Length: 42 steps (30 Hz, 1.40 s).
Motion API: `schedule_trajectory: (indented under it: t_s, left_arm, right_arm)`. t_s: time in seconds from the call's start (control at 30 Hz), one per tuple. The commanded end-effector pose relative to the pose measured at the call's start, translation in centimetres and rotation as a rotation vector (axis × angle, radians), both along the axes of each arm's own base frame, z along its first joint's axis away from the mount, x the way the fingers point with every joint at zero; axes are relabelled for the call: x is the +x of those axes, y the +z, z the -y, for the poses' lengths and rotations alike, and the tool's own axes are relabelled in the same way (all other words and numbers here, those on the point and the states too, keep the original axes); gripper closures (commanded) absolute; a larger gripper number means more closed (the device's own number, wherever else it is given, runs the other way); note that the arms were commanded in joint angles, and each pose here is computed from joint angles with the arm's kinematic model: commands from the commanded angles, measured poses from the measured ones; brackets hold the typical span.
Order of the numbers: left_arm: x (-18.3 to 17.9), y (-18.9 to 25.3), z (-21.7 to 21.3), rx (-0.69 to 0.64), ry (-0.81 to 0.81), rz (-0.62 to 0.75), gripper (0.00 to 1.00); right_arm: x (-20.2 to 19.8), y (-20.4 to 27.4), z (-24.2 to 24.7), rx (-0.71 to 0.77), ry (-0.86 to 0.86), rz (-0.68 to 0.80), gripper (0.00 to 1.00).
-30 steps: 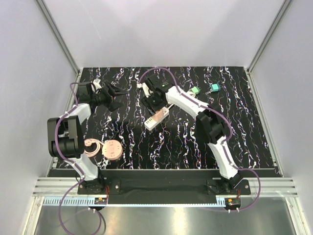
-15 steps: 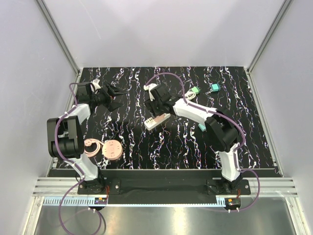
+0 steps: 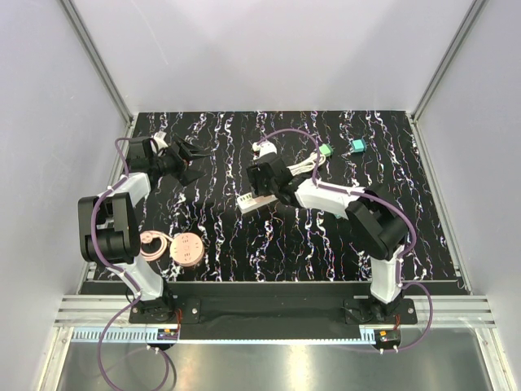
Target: Insert the plug
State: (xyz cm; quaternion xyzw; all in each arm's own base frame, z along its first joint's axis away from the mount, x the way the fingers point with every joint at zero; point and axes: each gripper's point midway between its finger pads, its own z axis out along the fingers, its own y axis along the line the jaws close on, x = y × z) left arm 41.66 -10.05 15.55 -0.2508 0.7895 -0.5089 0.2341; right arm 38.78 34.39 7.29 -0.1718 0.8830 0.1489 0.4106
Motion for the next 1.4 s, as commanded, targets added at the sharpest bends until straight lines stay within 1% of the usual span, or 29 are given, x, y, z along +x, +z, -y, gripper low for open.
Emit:
schedule_trajectory:
  t_s: [0.0, 0.23, 0.33, 0.37, 0.47, 0.53, 0.67, 0.7, 0.8, 0.87, 1.03, 1.07, 1.1, 1.17, 1.2, 1.23, 1.27, 1.3, 1.33, 1.37]
  left_arm:
    - [-0.1, 1.8, -0.1, 0.001, -0.009, 0.072, 0.01]
    - [-0.2, 2.2, -0.2, 0.021, -0.008, 0.080, 0.01]
    - [-0.2, 2.1, -0.2, 0.028, -0.006, 0.076, 0.01]
    - [-0.2, 2.2, -0.3, 0.028, -0.004, 0.079, 0.01]
    - [-0.1, 2.2, -0.2, 0.024, -0.001, 0.076, 0.01]
    - [-0.1, 2.2, -0.2, 0.015, -0.003, 0.073, 0.01]
    - [-0.2, 2.5, -0.2, 0.017, -0.001, 0.086, 0.01]
    - [-0.2, 2.6, -0.2, 0.018, -0.002, 0.088, 0.01]
    - [-0.2, 2.5, -0.2, 0.018, -0.002, 0.085, 0.01]
    - [-0.2, 2.5, -0.3, 0.019, 0.001, 0.086, 0.01]
    - [-0.2, 2.8, -0.3, 0.025, 0.002, 0.098, 0.01]
    - [-0.2, 2.8, -0.3, 0.024, 0.002, 0.095, 0.01]
    - [-0.3, 2.7, -0.3, 0.022, 0.000, 0.093, 0.01]
    - [-0.3, 2.6, -0.3, 0.021, 0.000, 0.090, 0.01]
    - [-0.3, 2.7, -0.3, 0.018, -0.004, 0.090, 0.01]
    - [-0.3, 2.7, -0.3, 0.018, -0.002, 0.092, 0.01]
    - [-0.2, 2.8, -0.3, 0.018, -0.003, 0.092, 0.01]
    - [-0.3, 2.9, -0.2, 0.016, -0.005, 0.096, 0.01]
    - [-0.2, 3.0, -0.2, 0.016, -0.005, 0.099, 0.01]
    - [-0.3, 3.1, -0.2, 0.016, -0.007, 0.102, 0.01]
  right_arm:
    - [-5.9, -8.3, 3.0, -0.149, -0.074, -0.248, 1.00]
    - [-7.8, -9.6, 2.5, -0.246, -0.111, -0.242, 1.00]
    - [-8.4, -10.7, 3.4, -0.277, -0.158, -0.232, 1.00]
    - [-8.8, -11.0, 3.8, -0.307, -0.174, -0.209, 1.00]
    - [-9.5, -11.5, 4.5, -0.330, -0.209, -0.173, 1.00]
    - [-9.7, -11.7, 4.4, -0.302, -0.232, -0.159, 1.00]
    - [-10.9, -13.8, 4.6, -0.309, -0.261, -0.150, 1.00]
    - [-11.0, -14.1, 4.4, -0.296, -0.270, -0.153, 1.00]
    - [-11.0, -14.8, 4.8, -0.330, -0.276, -0.137, 1.00]
    - [-10.6, -14.6, 5.0, -0.355, -0.290, -0.099, 1.00]
    - [-10.3, -15.0, 5.1, -0.377, -0.306, -0.082, 1.00]
    - [-10.1, -14.5, 5.0, -0.378, -0.305, -0.073, 0.99]
    - [-10.1, -14.0, 5.3, -0.391, -0.310, -0.071, 0.91]
    - [-9.3, -11.5, 4.4, -0.364, -0.299, -0.037, 0.73]
    - [-9.2, -10.6, 4.0, -0.353, -0.282, -0.029, 0.56]
    - [-8.4, -8.3, 3.2, -0.313, -0.279, -0.004, 0.51]
    - [-8.1, -7.0, 2.8, -0.301, -0.269, 0.010, 0.45]
    - [-8.0, -6.1, 2.6, -0.295, -0.263, 0.019, 0.33]
    - [-7.4, -4.0, 1.8, -0.257, -0.261, 0.044, 0.30]
    - [-7.3, -3.1, 1.5, -0.251, -0.254, 0.056, 0.27]
